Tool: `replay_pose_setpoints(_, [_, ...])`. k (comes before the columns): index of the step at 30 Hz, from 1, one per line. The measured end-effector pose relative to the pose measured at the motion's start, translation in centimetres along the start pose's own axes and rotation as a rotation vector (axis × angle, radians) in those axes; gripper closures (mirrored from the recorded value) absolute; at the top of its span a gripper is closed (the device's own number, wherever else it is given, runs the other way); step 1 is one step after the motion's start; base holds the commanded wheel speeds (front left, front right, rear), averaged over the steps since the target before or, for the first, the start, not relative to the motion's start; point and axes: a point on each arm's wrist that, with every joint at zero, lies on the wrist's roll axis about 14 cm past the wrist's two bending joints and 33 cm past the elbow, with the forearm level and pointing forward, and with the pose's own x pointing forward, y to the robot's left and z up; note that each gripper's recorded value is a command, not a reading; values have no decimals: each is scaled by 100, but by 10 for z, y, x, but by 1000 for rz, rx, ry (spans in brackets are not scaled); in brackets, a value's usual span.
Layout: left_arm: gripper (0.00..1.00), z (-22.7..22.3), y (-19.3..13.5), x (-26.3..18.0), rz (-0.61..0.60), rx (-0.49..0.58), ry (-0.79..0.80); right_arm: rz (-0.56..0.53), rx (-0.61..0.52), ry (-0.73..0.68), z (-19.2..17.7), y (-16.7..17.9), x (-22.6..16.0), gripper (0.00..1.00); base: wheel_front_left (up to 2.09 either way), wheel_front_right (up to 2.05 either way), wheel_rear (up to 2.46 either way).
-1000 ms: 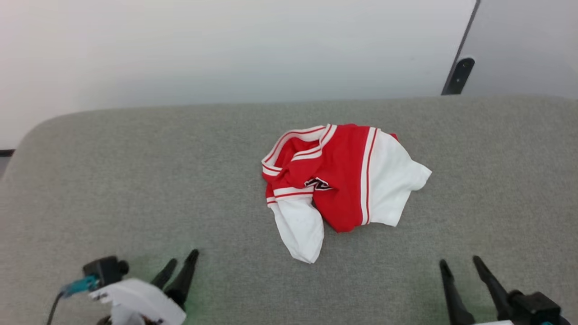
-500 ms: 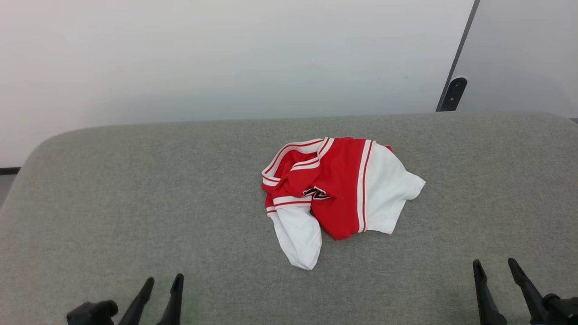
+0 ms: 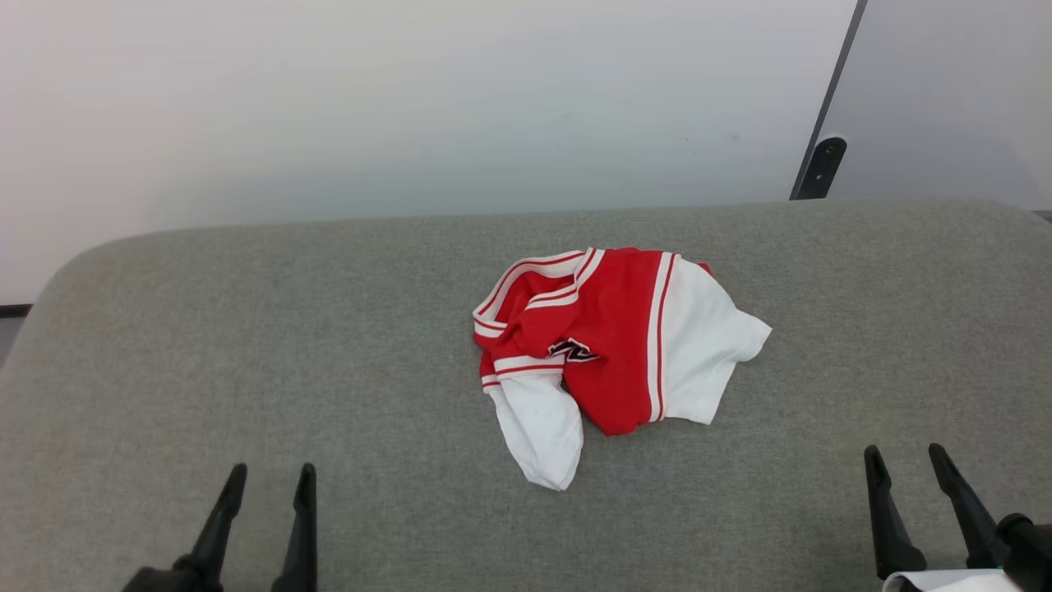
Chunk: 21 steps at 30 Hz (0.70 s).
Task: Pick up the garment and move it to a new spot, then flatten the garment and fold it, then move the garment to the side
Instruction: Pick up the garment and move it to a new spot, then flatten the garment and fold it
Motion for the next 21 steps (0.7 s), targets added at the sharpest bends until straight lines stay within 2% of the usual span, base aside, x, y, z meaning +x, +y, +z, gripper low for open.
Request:
replay_pose_setpoints(17, [0, -12, -3, -7, 13, 13, 24, 12, 22, 33, -12, 7, -1, 0, 0, 0, 0])
replay_pose_setpoints(21, [0, -11, -5, -3, 13, 5, 18, 68, -1, 74, -13, 17, 16, 0, 0, 0, 0])
